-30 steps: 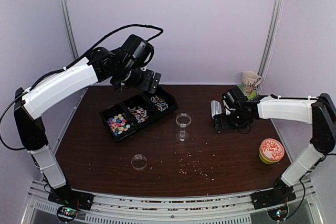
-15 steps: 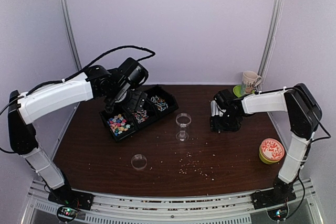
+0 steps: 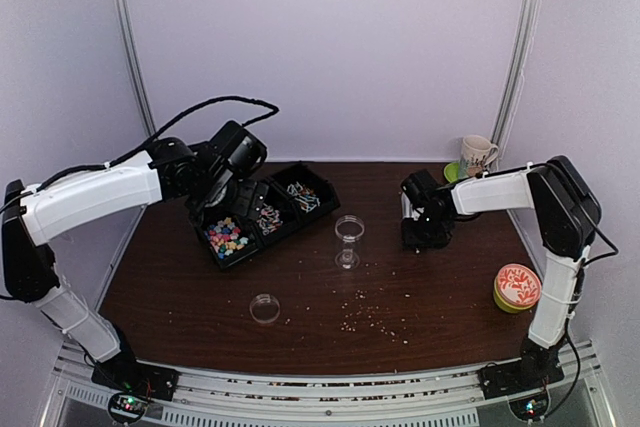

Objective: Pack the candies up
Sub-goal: Pick up the spatula from the center of the board.

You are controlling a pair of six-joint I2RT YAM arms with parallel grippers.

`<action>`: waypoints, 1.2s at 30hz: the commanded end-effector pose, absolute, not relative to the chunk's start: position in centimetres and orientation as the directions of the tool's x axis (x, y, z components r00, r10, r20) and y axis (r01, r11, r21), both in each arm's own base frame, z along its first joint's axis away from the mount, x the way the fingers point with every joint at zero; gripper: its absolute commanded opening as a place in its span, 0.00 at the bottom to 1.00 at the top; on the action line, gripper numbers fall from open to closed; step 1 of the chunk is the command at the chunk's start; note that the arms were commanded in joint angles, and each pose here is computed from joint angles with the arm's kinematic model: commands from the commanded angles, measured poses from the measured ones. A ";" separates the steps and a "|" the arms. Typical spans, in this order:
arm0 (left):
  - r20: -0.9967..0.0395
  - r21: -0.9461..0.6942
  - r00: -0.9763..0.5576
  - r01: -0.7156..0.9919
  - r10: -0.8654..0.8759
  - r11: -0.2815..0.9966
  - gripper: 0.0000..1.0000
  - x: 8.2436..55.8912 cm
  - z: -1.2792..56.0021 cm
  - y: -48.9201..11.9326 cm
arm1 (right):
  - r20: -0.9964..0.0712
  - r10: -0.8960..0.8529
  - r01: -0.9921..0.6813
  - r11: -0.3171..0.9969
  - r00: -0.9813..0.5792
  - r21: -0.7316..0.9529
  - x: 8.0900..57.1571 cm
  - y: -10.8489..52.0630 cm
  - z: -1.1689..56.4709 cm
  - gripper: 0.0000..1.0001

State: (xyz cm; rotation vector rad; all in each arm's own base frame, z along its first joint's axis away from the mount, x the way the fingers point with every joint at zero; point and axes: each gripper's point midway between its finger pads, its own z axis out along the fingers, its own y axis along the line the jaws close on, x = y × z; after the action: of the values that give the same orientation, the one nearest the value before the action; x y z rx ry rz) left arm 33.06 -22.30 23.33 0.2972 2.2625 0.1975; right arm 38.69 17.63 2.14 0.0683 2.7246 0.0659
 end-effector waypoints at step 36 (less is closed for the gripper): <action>-0.739 -0.073 -0.647 0.357 0.190 0.931 0.98 30.8 25.4 -26.1 | -0.750 -0.376 -0.302 0.922 -0.543 -0.244 31.6 21.8 19.6 0.00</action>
State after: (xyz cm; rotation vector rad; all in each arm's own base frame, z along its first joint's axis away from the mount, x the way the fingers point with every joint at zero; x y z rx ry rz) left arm 30.88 -24.09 23.54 0.3395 2.3323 -0.1170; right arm 32.74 22.08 16.11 -0.4196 2.3202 -0.0161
